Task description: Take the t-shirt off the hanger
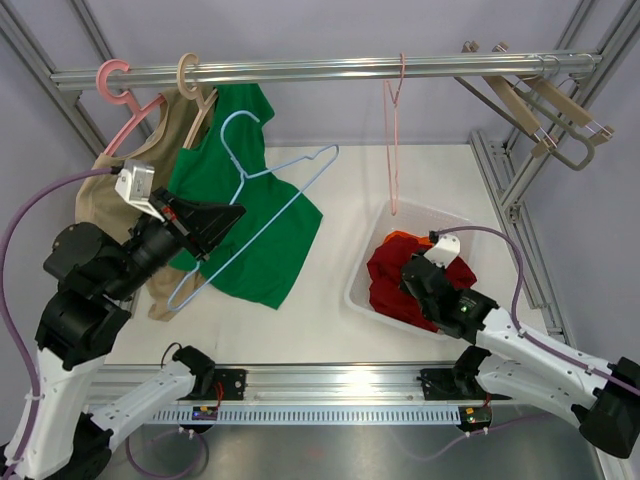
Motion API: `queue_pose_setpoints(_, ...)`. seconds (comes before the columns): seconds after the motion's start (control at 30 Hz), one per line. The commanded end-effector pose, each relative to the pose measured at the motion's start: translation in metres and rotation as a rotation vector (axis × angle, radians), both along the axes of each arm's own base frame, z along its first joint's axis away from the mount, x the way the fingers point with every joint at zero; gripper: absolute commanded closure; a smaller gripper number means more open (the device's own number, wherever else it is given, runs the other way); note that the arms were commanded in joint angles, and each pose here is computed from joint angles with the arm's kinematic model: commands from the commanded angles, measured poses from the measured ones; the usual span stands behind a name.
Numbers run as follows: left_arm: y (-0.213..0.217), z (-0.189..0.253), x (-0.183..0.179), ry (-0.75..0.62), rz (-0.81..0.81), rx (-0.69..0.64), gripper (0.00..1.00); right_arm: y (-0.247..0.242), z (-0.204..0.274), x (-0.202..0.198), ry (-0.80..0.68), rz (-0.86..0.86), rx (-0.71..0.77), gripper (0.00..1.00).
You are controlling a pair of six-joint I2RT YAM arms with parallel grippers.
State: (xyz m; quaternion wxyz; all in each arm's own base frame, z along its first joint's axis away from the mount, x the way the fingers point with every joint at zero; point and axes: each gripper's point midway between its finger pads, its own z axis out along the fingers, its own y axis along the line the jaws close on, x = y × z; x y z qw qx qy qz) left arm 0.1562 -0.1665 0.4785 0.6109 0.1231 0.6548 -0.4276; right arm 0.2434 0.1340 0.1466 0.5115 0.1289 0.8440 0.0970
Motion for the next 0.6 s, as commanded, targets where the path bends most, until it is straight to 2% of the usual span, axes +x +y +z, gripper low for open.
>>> queue_pose_setpoints(0.0,-0.006,0.011,0.022,-0.027,0.035,-0.024,1.0,0.01,-0.013,-0.002,0.049,-0.101,0.212,0.81)
queue_pose_setpoints(0.03,-0.011,0.007,0.031,-0.008,0.04,-0.012,1.0,0.002,-0.014,-0.005,0.054,-0.113,0.183,0.75)
queue_pose_setpoints(0.07,-0.013,0.005,0.036,0.0,0.046,-0.007,1.0,0.001,-0.002,-0.004,0.034,-0.107,0.183,0.49)
queue_pose_setpoints(0.1,-0.015,0.005,0.042,0.005,0.054,-0.003,1.0,-0.002,0.006,-0.006,0.02,-0.083,0.146,0.31)
queue_pose_setpoints(0.17,-0.021,0.001,0.059,0.029,0.072,0.014,1.0,-0.009,0.041,-0.012,-0.044,-0.043,0.161,0.01)
queue_pose_setpoints(0.27,-0.029,-0.003,0.083,0.054,0.109,0.039,1.0,-0.022,0.088,-0.028,-0.126,0.038,0.169,0.01)
queue_pose_setpoints(0.37,-0.042,-0.003,0.106,0.059,0.108,0.05,1.0,-0.034,0.113,-0.049,-0.142,0.113,0.154,0.01)
queue_pose_setpoints(0.57,-0.077,0.01,0.135,0.018,0.027,0.01,1.0,-0.039,0.123,-0.073,-0.145,0.216,0.159,0.01)
